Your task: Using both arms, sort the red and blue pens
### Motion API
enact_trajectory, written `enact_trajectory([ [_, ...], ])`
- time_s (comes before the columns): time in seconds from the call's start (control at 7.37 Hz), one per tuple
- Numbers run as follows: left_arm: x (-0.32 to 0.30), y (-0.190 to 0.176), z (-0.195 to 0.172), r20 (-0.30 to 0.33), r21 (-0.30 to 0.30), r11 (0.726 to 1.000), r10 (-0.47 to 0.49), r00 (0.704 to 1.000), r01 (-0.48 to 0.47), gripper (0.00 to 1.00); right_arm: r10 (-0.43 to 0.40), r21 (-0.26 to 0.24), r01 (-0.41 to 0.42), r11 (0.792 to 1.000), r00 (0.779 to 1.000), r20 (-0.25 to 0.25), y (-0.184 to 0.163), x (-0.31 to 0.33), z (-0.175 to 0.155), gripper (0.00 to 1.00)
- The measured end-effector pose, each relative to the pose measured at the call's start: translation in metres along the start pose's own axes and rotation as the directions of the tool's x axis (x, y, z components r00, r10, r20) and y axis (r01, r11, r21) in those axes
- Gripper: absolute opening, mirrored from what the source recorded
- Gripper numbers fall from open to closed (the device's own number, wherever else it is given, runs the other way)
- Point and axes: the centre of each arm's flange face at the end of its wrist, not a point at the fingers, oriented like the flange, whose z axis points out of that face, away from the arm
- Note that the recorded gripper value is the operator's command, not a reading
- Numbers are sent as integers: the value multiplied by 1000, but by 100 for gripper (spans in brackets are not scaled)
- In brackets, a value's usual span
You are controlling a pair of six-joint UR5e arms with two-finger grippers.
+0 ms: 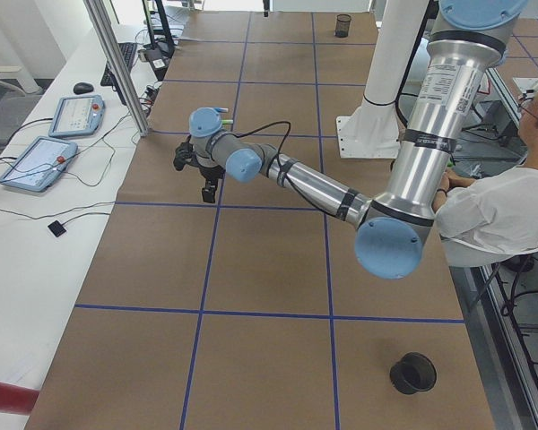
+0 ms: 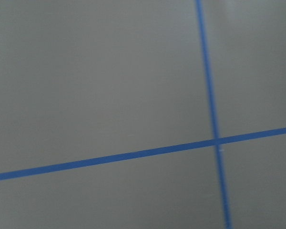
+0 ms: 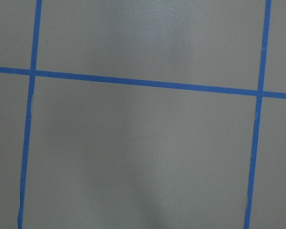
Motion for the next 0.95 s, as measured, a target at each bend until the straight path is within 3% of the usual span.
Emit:
enact_trajectory([
  [0.27, 80, -41, 41, 17, -8, 999, 53, 998, -53, 98, -7, 10, 7, 1000, 1000, 7, -8, -1, 11, 100],
  [0.95, 241, -157, 131, 80, -44, 997, 59, 995, -56, 90, 35, 10, -35, 999, 999, 15, -23, -16, 19, 100],
])
